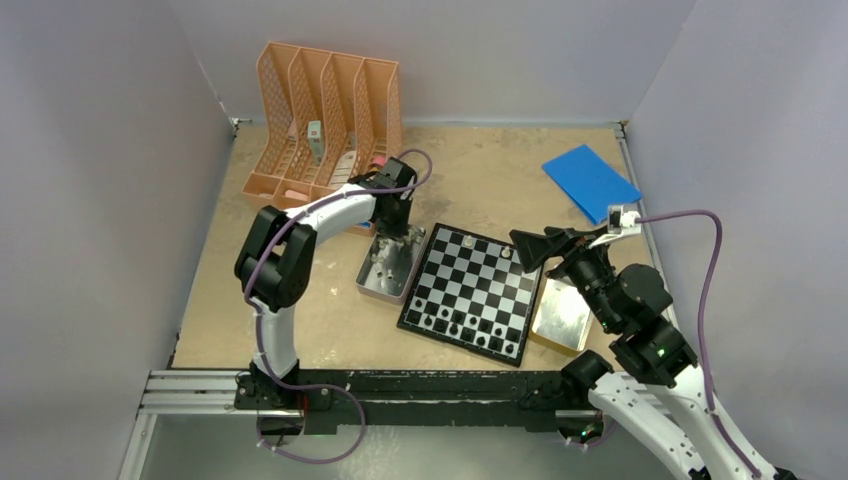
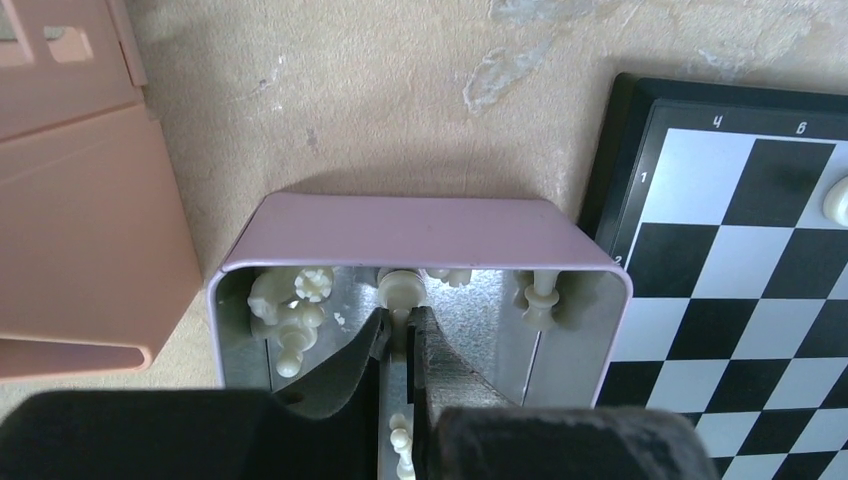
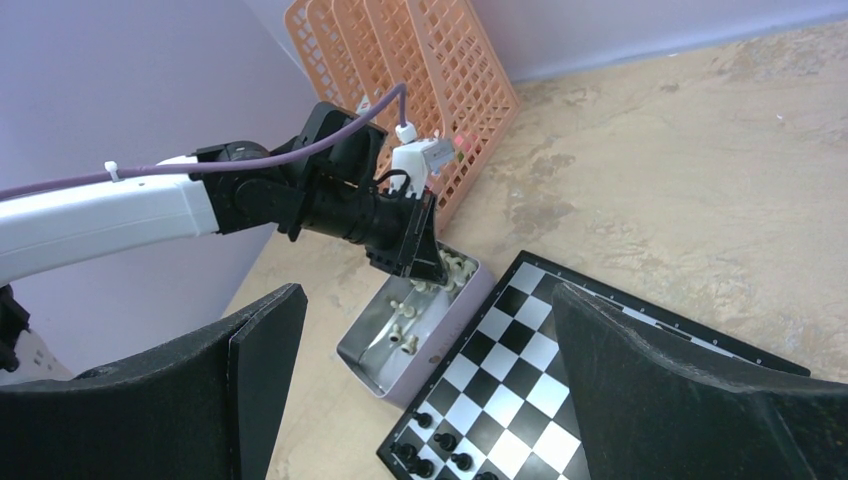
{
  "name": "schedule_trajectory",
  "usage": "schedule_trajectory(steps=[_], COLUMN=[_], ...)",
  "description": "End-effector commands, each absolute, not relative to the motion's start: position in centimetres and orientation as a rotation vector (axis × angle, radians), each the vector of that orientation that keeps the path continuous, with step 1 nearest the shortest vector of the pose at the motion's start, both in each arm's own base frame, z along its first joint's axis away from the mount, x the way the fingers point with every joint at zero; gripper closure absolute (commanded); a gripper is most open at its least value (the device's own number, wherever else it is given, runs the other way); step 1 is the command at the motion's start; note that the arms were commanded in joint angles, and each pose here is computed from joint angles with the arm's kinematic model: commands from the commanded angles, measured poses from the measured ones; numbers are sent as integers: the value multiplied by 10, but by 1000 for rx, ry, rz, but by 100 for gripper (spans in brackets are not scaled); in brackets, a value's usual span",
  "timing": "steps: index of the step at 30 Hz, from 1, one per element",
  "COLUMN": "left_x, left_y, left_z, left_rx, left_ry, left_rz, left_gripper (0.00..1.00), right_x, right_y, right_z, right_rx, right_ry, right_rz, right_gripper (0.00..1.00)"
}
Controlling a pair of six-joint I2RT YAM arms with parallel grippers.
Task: Set up the chess pieces on the board
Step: Pick up the chess piece from the storage box.
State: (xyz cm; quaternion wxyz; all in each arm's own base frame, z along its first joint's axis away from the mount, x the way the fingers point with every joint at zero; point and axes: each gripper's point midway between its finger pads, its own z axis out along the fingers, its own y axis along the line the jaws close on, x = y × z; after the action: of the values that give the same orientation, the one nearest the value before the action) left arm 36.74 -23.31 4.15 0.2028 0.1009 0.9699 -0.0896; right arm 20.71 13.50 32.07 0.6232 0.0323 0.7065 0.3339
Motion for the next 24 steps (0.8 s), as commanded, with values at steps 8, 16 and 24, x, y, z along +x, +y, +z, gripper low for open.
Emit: schedule_trajectory(steps=[8, 16, 24], left_x=[363, 357, 363], left_y=[-237, -266, -321], left_z=[112, 138, 142], left_rx=[322, 428, 547], left_ry=[2620, 2587, 2560], left_rz=[-346, -398, -426], left_gripper=[97, 96, 96], right_x=[205, 204, 204], right_y=[138, 137, 136], right_z=[335, 336, 337], right_rx=[51, 52, 57], right_ry=[1564, 1556, 1557], right_rz=[792, 796, 792], right_gripper=[5, 5, 5])
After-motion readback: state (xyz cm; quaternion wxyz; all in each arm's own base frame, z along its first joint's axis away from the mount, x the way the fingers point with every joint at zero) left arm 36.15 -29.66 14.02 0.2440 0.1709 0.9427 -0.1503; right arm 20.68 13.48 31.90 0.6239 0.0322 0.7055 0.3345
